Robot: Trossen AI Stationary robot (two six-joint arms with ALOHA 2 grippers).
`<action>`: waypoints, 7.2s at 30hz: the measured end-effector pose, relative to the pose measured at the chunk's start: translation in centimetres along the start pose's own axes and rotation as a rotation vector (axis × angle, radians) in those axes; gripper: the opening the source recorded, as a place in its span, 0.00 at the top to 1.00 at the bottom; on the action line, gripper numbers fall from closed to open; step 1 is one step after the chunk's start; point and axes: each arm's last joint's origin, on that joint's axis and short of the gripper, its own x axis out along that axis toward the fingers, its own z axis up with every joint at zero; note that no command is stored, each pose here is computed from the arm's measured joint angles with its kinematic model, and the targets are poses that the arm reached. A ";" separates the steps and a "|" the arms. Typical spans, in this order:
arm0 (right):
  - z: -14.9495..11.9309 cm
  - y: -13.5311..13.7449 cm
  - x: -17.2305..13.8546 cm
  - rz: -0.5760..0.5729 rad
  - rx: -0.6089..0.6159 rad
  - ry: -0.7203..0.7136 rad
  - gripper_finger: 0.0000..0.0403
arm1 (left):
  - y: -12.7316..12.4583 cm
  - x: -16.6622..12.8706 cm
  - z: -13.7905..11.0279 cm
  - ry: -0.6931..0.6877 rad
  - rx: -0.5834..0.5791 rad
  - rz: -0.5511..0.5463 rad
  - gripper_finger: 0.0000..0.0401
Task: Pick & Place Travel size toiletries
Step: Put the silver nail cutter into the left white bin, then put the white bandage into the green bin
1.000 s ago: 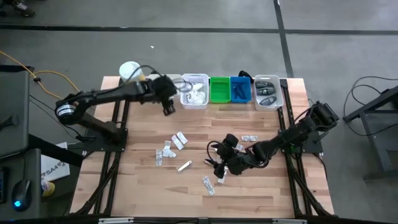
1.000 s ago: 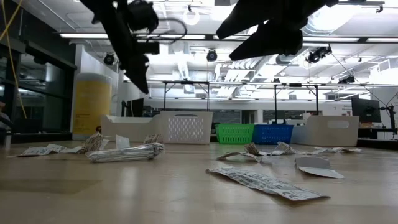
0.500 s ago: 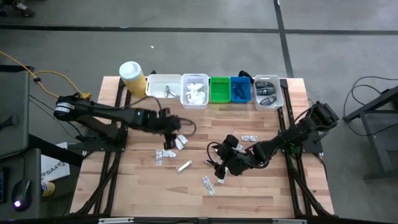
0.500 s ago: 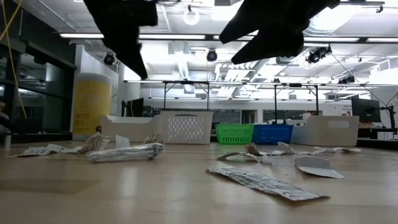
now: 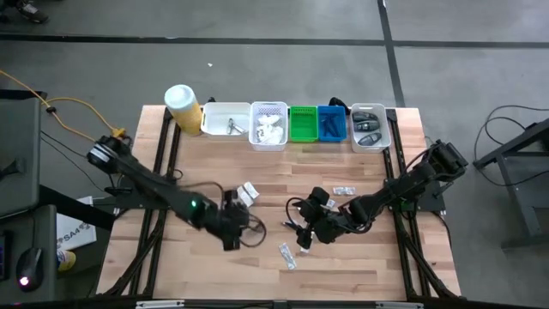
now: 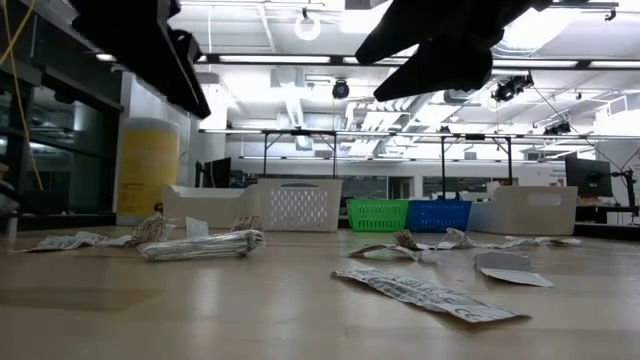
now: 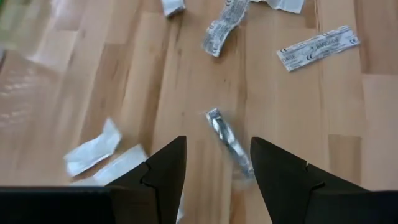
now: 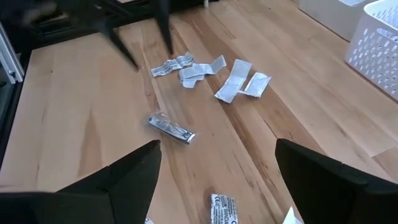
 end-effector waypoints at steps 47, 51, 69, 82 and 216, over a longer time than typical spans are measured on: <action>-0.4 0.4 -0.4 0.012 0.043 0.013 0.23 | -3.3 10.2 -4.5 0.184 -0.122 0.068 0.88; -0.4 0.4 -0.4 0.009 0.078 0.010 0.23 | -3.3 10.2 -4.5 0.188 -0.093 0.064 0.88; -0.3 0.5 -0.4 0.014 0.081 0.005 0.23 | -3.4 10.2 -4.4 0.186 -0.091 0.057 0.88; -0.3 0.5 -0.4 0.019 0.091 -0.002 0.23 | -2.7 7.9 -3.4 0.159 -0.040 0.071 0.88; -7.7 -12.3 1.8 -1.062 0.880 0.496 0.55 | 20.6 -1.7 -4.5 -0.523 0.083 0.242 0.73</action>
